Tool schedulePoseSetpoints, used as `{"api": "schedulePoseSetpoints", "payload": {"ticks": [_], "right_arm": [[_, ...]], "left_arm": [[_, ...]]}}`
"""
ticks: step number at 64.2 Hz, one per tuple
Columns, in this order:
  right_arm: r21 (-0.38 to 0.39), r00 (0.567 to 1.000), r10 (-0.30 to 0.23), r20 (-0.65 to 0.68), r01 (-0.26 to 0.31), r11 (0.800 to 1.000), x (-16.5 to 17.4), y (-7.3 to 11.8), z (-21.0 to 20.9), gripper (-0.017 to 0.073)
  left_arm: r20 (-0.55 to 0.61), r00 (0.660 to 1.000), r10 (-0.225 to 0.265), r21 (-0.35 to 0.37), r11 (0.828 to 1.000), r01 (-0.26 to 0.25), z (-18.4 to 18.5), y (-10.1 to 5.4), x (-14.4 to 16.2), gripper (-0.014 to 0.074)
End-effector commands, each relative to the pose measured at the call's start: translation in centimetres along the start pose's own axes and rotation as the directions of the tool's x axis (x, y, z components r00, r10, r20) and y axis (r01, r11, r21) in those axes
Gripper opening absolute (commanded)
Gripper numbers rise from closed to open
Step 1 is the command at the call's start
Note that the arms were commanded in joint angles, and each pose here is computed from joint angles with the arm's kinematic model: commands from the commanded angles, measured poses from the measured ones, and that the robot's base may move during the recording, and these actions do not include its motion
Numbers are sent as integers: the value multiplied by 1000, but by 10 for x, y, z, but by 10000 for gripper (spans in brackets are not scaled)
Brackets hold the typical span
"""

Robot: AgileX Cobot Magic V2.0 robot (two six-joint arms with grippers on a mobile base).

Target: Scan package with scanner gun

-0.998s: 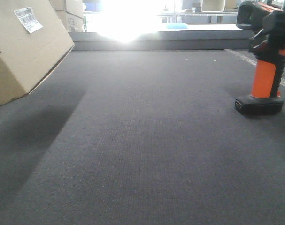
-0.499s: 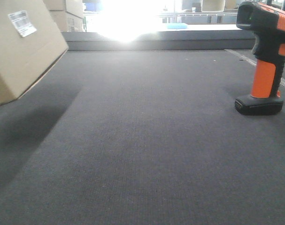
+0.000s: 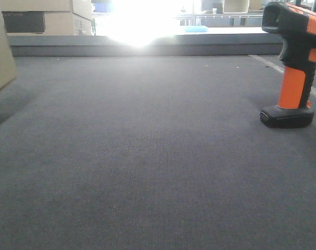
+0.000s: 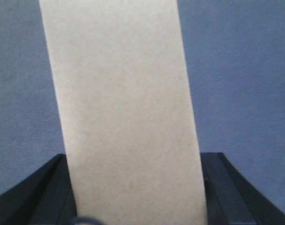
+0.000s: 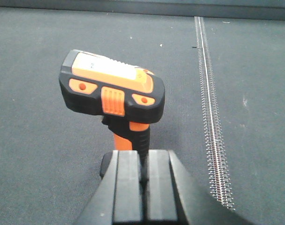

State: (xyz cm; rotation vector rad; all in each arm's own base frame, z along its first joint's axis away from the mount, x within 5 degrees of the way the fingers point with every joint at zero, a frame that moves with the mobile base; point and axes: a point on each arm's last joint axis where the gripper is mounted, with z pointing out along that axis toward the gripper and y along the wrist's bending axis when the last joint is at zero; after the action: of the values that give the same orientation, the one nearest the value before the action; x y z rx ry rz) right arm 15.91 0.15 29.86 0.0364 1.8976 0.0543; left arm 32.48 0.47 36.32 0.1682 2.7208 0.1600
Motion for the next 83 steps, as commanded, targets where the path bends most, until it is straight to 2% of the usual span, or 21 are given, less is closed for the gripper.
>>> {"api": "schedulePoseSetpoints", "payload": {"ticks": [1, 20, 26, 31, 35, 42, 45, 47, 62, 67, 75, 83], "right_arm": [[8, 1000, -14, 16, 14, 1000, -2, -1, -1, -154], [8, 1000, -14, 16, 14, 1000, -2, -1, -1, -154], [8, 1000, -14, 18, 14, 1000, -2, -1, -1, -154], [9, 1000, -14, 20, 14, 1000, -2, -1, -1, -154], [9, 1000, -14, 20, 14, 1000, -2, -1, -1, -154], [9, 1000, -14, 20, 14, 1000, -2, -1, -1, -154], [9, 1000, -14, 20, 14, 1000, -2, -1, -1, -154], [9, 1000, -14, 20, 14, 1000, -2, -1, -1, -154], [9, 1000, -14, 20, 14, 1000, -2, -1, -1, -154], [9, 1000, -14, 20, 14, 1000, -2, -1, -1, -154], [7, 1000, -14, 5, 14, 1000, -1, -1, -1, -154], [7, 1000, -3, -9, 3, 1000, 4, -1, -2, -154]], "left_arm": [[-17, 1000, 5, -1, 1000, -5, 12, -2, -5, -111], [-74, 997, 10, 9, 1000, -10, 38, -4, -10, -109], [-89, 996, 11, 15, 1000, -9, 44, -5, -11, -59], [-94, 996, 9, 20, 1000, -7, 45, -5, -11, 46], [-97, 995, 9, 20, 1000, -7, 45, -6, -11, 175], [-92, 996, 9, 19, 1000, -7, 42, -5, -10, 440], [-87, 996, 8, 19, 1000, -7, 40, -5, -10, 590], [-83, 996, 8, 18, 1000, -6, 39, -5, -10, 628], [12, 1000, -3, 10, 1000, 3, 1, -3, -3, 424], [62, 998, -17, 31, 999, 15, -19, -4, 2, 340], [133, 991, -30, 45, 999, 25, -48, -5, 17, 157], [254, 967, -36, 35, 999, 28, -69, -6, 39, -38]]}}
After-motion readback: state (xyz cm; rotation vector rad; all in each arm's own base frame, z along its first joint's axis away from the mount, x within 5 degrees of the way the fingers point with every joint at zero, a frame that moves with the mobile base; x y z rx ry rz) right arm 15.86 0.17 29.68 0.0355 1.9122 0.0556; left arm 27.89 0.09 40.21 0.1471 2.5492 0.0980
